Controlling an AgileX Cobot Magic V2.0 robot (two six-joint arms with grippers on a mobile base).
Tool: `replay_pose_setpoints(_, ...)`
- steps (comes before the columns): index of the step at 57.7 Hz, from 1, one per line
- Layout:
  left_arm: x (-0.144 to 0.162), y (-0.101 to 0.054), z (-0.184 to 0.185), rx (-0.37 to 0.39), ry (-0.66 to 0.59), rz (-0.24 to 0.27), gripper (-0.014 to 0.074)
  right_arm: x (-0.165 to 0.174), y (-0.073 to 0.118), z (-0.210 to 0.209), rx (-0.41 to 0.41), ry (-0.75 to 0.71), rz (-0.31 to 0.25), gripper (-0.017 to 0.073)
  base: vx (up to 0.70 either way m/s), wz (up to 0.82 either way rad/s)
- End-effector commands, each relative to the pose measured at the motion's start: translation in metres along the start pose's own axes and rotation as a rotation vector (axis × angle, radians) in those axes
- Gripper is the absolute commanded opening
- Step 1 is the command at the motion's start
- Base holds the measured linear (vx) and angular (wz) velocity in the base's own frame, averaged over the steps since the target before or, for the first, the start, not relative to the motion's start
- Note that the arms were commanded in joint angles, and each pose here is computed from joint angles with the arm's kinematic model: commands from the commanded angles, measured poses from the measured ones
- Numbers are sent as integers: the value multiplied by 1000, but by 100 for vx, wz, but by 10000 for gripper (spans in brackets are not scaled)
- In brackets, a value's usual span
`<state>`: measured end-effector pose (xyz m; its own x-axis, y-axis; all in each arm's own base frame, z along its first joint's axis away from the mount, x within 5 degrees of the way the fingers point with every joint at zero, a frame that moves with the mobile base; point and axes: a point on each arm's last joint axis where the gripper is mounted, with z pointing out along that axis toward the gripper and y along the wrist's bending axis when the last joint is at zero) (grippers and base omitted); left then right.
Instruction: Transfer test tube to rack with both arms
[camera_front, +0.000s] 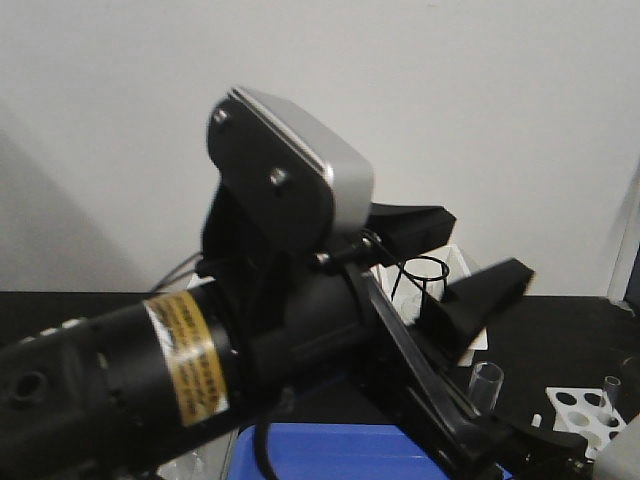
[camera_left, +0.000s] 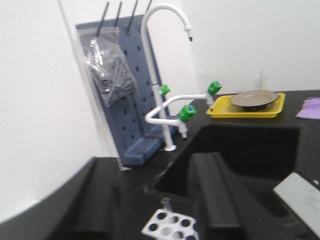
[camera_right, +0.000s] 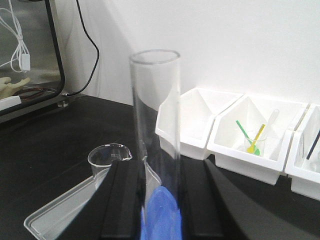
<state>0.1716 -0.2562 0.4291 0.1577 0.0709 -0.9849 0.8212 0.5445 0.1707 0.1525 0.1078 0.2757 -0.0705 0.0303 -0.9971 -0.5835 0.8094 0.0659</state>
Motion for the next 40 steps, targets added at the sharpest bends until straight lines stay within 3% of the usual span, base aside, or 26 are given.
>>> replay_pose_setpoints(1, -23, 10, -19, -41, -36, 23, 209, -20, -1, 1, 17, -122, 2, -12, 0, 0)
replay_pose_setpoints(5, -18, 16, -22, -73, 37, 21, 55, -20, -7, 1, 66, -124, -35, -11, 0, 0)
replay_pose_setpoints(8, -14, 19, -23, -87, 76, 17, -10, -20, -14, 0, 118, -124, -53, -10, 0, 0)
replay_pose_setpoints(14, -8, 21, -23, -104, 137, 4, -9, -21, -35, -3, 268, -124, -72, -7, 0, 0)
replay_pose_setpoints(23, -8, 21, -24, -105, 144, 3, -7, -22, -66, -12, 463, -100, -169, -7, 0, 0)
replay_pose_setpoints(31, -7, 21, -23, -106, 145, -4, -6, -24, -90, -24, 603, -105, -162, -7, 0, 0)
replay_pose_setpoints(40, -7, 21, -23, -106, 146, -4, -6, -26, -105, -34, 702, -131, -139, -7, 0, 0)
